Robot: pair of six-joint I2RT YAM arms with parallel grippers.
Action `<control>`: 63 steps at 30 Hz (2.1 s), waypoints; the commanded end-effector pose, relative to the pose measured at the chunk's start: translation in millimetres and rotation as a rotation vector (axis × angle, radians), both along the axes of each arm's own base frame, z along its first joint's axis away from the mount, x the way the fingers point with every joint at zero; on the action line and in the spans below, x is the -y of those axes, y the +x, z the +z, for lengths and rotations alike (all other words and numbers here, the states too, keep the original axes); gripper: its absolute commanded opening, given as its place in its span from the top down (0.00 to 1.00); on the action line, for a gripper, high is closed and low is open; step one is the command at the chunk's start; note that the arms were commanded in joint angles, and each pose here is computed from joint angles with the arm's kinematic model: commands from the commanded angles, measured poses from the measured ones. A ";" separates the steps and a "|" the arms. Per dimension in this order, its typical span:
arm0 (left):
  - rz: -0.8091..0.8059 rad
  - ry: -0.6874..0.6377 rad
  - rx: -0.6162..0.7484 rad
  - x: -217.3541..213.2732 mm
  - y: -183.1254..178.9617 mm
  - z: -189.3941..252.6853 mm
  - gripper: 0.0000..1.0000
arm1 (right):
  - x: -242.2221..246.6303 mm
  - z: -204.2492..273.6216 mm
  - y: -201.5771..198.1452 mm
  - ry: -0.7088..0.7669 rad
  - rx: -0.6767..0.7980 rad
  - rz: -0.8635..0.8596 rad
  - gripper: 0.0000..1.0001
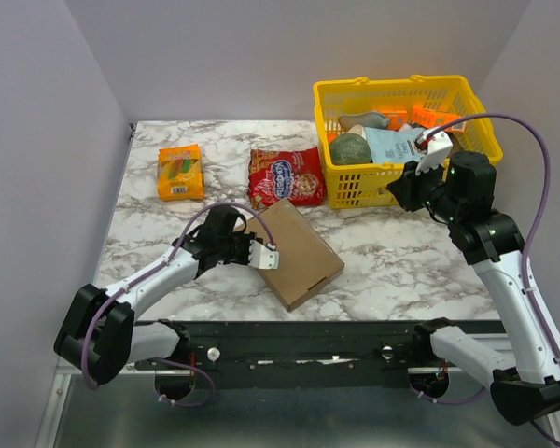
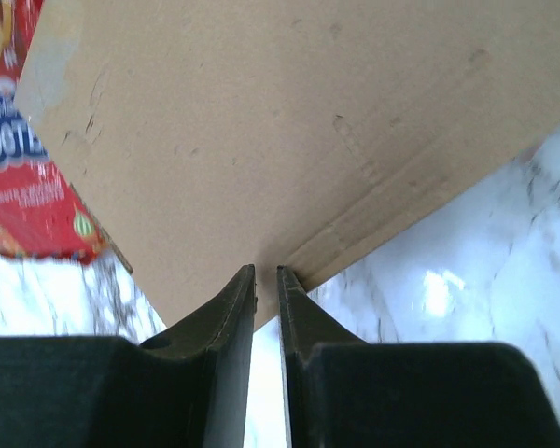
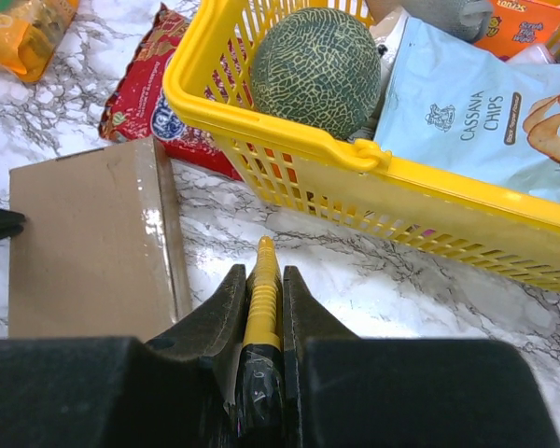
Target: Unpack the express box
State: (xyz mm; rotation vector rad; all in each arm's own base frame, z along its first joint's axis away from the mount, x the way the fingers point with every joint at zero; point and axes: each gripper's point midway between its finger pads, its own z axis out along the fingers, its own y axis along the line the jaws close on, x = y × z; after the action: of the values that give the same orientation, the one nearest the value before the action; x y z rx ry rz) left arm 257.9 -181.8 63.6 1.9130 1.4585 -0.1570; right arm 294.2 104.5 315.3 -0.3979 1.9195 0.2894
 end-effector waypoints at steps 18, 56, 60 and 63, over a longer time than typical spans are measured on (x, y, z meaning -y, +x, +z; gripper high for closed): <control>0.283 0.173 -0.232 -96.0 -76.6 0.0 0.52 | -17.1 6.3 -8.1 0.030 0.094 0.129 1.00; 1.012 -0.327 -0.841 -47.5 88.0 28.8 0.35 | -59.7 48.3 15.0 0.053 0.103 0.363 1.00; 0.981 -0.312 -0.715 -62.6 115.4 60.2 0.35 | -61.4 41.5 10.8 0.071 0.099 0.371 1.00; 1.009 -0.327 -0.545 -81.2 144.5 112.7 0.35 | -60.2 38.0 18.2 0.089 0.099 0.335 1.00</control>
State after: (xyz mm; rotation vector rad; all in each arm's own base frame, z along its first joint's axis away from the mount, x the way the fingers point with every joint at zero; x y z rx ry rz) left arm 362.9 -117.5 101.4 0.6781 2.5706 -0.5972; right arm 300.1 168.3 359.9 -0.7189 1.7313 0.5915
